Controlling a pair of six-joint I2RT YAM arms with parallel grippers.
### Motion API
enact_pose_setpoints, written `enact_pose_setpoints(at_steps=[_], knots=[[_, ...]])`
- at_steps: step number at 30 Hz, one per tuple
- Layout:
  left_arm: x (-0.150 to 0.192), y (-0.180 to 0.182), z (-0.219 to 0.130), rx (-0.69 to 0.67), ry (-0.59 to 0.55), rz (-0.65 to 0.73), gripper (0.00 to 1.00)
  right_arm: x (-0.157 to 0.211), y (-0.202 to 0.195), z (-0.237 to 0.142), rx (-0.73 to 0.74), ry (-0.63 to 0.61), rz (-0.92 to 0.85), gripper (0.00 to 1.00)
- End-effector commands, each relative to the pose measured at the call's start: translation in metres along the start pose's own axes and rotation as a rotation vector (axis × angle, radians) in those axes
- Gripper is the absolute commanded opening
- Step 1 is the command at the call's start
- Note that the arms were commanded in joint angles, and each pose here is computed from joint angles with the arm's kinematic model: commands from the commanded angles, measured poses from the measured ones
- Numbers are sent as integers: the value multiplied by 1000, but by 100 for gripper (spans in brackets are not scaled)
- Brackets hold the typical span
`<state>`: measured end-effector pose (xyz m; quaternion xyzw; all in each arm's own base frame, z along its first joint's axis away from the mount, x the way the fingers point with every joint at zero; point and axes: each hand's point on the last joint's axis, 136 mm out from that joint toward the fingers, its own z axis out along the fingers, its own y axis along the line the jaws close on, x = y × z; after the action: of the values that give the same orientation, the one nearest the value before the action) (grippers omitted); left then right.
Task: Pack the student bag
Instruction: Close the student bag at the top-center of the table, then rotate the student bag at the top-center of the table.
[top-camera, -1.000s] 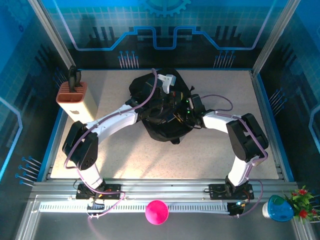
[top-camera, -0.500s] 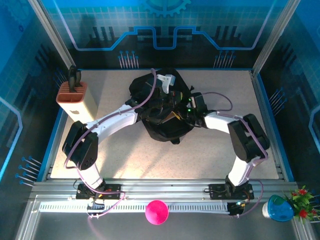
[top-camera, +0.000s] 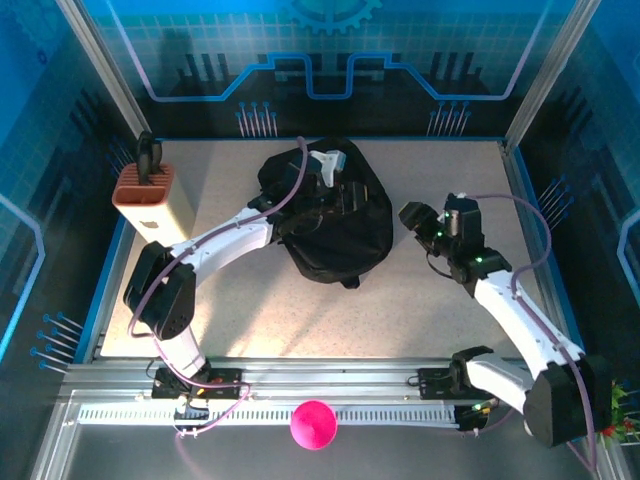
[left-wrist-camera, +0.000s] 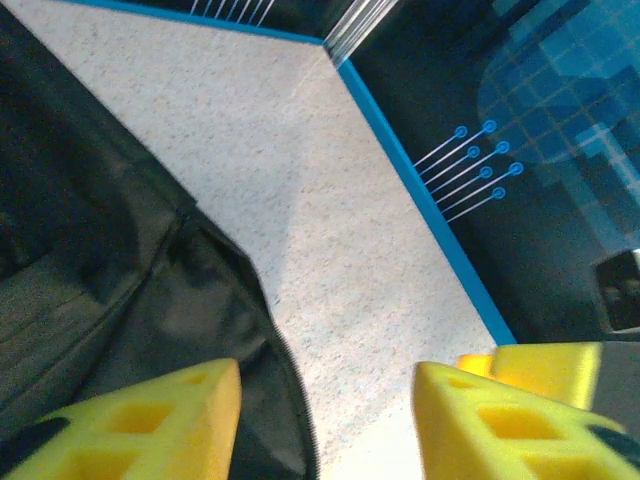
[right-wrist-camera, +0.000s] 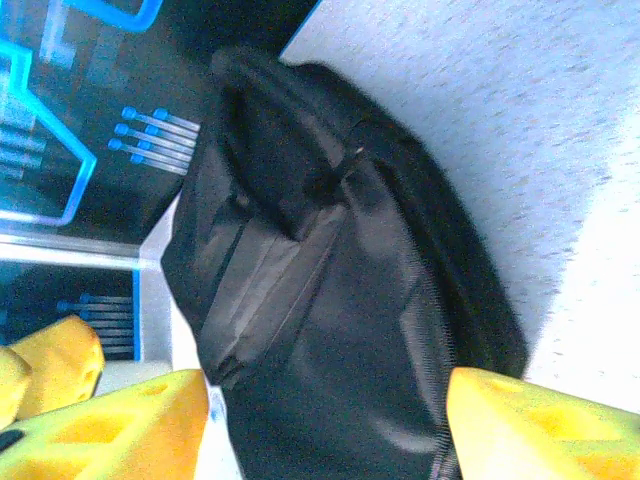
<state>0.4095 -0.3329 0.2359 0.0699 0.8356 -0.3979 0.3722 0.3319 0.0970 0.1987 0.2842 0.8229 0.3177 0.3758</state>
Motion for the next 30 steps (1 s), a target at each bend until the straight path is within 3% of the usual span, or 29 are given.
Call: enact_pose_setpoints(at_steps=[1, 7, 15, 21, 26, 30], knots=[[15, 36, -12, -103, 68, -87, 56, -9, -23, -13, 127, -37, -83, 70], [32, 117, -49, -285, 67, -271, 56, -10, -15, -7, 104, -5, -96, 74], [63, 212, -87, -445, 44, -507, 36, 7, -15, 14, 80, 78, -60, 73], [53, 234, -76, -379, 29, -595, 34, 20, -14, 25, 67, 135, -47, 72], [55, 258, -66, -450, 60, -646, 35, 30, -20, 29, 78, 166, -29, 70], [51, 258, -51, -374, 59, -683, 34, 36, -25, 31, 83, 184, -25, 69]])
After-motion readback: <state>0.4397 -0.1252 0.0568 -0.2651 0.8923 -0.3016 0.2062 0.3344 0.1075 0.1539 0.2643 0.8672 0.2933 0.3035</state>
